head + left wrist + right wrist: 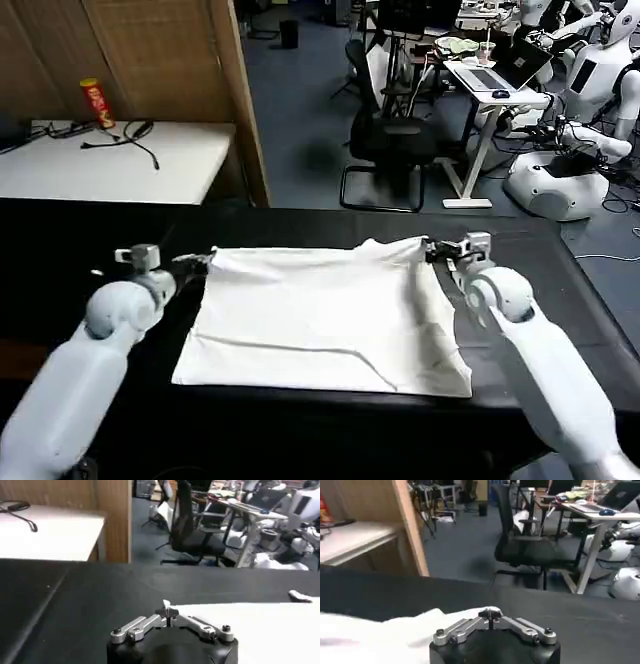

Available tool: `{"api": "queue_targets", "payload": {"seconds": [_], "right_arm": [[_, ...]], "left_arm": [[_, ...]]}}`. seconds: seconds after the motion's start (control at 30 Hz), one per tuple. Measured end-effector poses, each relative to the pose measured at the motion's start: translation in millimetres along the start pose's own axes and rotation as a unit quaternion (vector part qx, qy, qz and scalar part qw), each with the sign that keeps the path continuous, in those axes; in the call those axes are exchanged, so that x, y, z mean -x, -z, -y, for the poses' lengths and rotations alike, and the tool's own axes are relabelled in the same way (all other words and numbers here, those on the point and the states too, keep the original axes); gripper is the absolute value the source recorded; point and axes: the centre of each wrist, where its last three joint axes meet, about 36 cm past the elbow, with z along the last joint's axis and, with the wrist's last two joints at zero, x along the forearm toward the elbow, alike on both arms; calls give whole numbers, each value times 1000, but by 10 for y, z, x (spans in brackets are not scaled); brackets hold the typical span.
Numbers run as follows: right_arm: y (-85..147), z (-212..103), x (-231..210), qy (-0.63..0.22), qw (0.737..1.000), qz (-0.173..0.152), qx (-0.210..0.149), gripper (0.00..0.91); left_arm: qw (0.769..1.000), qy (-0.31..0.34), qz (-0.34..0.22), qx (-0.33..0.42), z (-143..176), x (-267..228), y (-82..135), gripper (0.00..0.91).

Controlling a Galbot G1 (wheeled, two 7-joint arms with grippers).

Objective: Fold and organize the clothes.

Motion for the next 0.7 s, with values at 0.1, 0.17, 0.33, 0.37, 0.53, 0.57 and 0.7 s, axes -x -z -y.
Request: {"api": "queue_targets", "payload": {"seconds": [0.1, 0.17, 0.33, 0.37, 0.53, 0.57, 0.7], "right_arm": [[-35, -9, -202, 7, 1000, -5, -7, 0], [-60, -31, -333, 10, 1000, -8, -15, 0], [-167, -97, -637, 7, 998, -38, -40, 0], [-190, -114, -682, 5, 998, -45, -44, 0], [-310, -192, -866, 0, 996, -63, -58, 0], [-339, -208, -897, 2, 996, -66, -59, 0], [-442, -249, -971, 3, 995, -77, -64, 0]], "left_arm": [[1000, 1, -7, 7, -56, -138, -83, 0], [1000, -1, -15, 14, -83, -230, -147, 0], [999, -3, -34, 34, -13, -417, -306, 0], [999, -4, -36, 36, 20, -453, -332, 0], [998, -1, -48, 52, 130, -609, -438, 0], [997, 0, -49, 56, 153, -644, -453, 0], [996, -1, -58, 66, 231, -755, -542, 0]]}}
